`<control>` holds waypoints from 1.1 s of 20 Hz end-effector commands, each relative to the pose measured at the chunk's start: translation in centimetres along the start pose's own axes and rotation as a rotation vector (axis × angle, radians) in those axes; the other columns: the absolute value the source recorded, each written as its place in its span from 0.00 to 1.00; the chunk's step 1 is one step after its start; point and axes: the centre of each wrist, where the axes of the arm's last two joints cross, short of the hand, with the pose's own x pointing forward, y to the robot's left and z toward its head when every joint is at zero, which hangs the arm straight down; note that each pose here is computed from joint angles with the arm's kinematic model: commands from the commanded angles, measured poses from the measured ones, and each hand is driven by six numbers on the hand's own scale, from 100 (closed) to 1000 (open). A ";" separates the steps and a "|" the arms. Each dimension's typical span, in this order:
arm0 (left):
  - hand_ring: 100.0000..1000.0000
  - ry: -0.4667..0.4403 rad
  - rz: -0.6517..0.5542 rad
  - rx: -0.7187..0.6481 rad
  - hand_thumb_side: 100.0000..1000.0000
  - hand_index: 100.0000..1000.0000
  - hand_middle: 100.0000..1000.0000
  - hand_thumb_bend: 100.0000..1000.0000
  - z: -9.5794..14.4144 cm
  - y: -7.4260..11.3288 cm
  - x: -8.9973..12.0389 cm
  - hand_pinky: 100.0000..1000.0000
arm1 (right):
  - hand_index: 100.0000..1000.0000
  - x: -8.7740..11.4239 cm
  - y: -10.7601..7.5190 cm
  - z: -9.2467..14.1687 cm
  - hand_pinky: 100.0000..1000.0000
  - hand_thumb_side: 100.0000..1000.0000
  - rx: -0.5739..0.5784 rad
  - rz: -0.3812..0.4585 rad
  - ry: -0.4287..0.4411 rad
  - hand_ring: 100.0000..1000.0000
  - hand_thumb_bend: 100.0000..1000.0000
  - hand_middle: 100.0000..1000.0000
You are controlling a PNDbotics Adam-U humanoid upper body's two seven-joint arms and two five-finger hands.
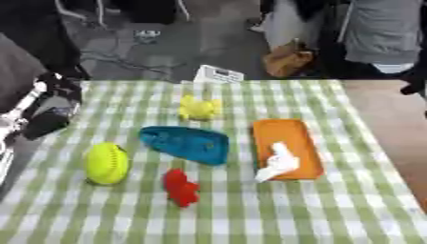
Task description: Pick up objects on the table and place them in the box.
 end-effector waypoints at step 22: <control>0.82 0.029 -0.384 -0.402 0.67 0.89 0.83 0.48 -1.3 -1.1 -1.3 0.75 | 0.71 0.7 -0.3 -0.3 0.46 0.64 0.012 0.009 -0.029 0.53 0.00 0.70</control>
